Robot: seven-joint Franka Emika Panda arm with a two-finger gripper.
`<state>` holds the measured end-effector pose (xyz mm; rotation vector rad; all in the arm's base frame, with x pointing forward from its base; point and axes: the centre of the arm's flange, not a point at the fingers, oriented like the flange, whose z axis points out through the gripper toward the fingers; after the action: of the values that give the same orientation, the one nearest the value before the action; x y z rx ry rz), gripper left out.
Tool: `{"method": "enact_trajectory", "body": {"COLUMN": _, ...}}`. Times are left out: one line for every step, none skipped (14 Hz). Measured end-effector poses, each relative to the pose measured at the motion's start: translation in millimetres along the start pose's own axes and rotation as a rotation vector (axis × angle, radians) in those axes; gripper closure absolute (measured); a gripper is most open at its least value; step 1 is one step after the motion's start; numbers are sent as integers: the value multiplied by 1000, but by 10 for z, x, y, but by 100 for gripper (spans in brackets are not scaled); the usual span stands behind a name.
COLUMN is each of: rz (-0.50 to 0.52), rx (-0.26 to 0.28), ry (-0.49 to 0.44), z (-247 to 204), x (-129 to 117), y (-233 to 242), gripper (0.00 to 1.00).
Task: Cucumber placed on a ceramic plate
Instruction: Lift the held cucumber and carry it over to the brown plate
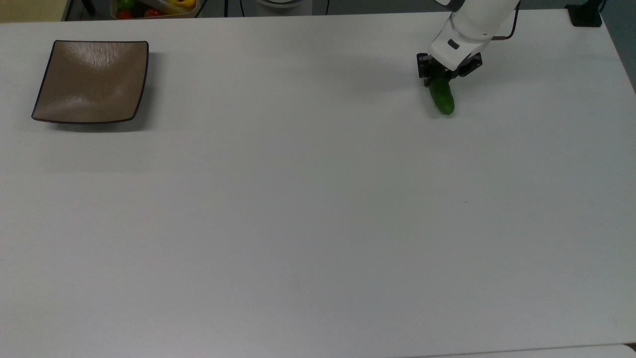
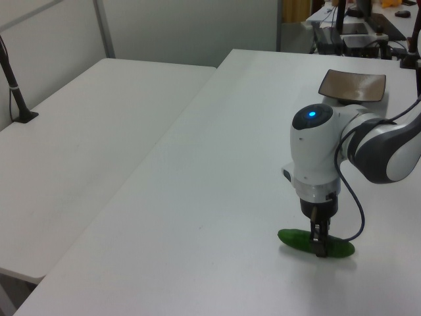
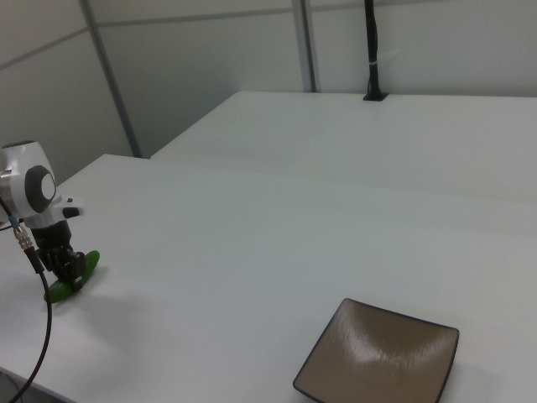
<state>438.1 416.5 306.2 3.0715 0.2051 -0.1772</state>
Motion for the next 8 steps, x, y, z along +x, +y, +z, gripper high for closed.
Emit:
{"method": "enact_trajectory", "body": {"rz": 5, "rx": 2, "ry": 7, "z": -42, "x": 18, "y": 27, "gripper": 59}}
{"method": "enact_trajectory", "body": {"rz": 10, "rx": 4, "ry": 15, "z": -100, "x": 36, "y": 59, "gripper": 59}}
{"method": "enact_trajectory", "body": {"rz": 19, "rx": 7, "ry": 24, "z": -177, "x": 57, "y": 106, "gripper": 59}}
{"method": "enact_trajectory", "body": {"rz": 29, "rx": 9, "ry": 34, "z": -272, "x": 78, "y": 162, "gripper": 59}}
{"method": "enact_trajectory", "body": {"rz": 40, "rx": 12, "ry": 47, "z": -388, "x": 95, "y": 223, "gripper": 59}}
{"method": "enact_trajectory", "body": {"rz": 52, "rx": 12, "ry": 60, "z": -527, "x": 105, "y": 299, "gripper": 59}}
{"method": "enact_trajectory", "body": {"rz": 73, "rx": 11, "ry": 79, "z": -755, "x": 109, "y": 431, "gripper": 59}}
{"method": "enact_trajectory", "body": {"rz": 89, "rx": 4, "ry": 92, "z": -1002, "x": 106, "y": 587, "gripper": 59}}
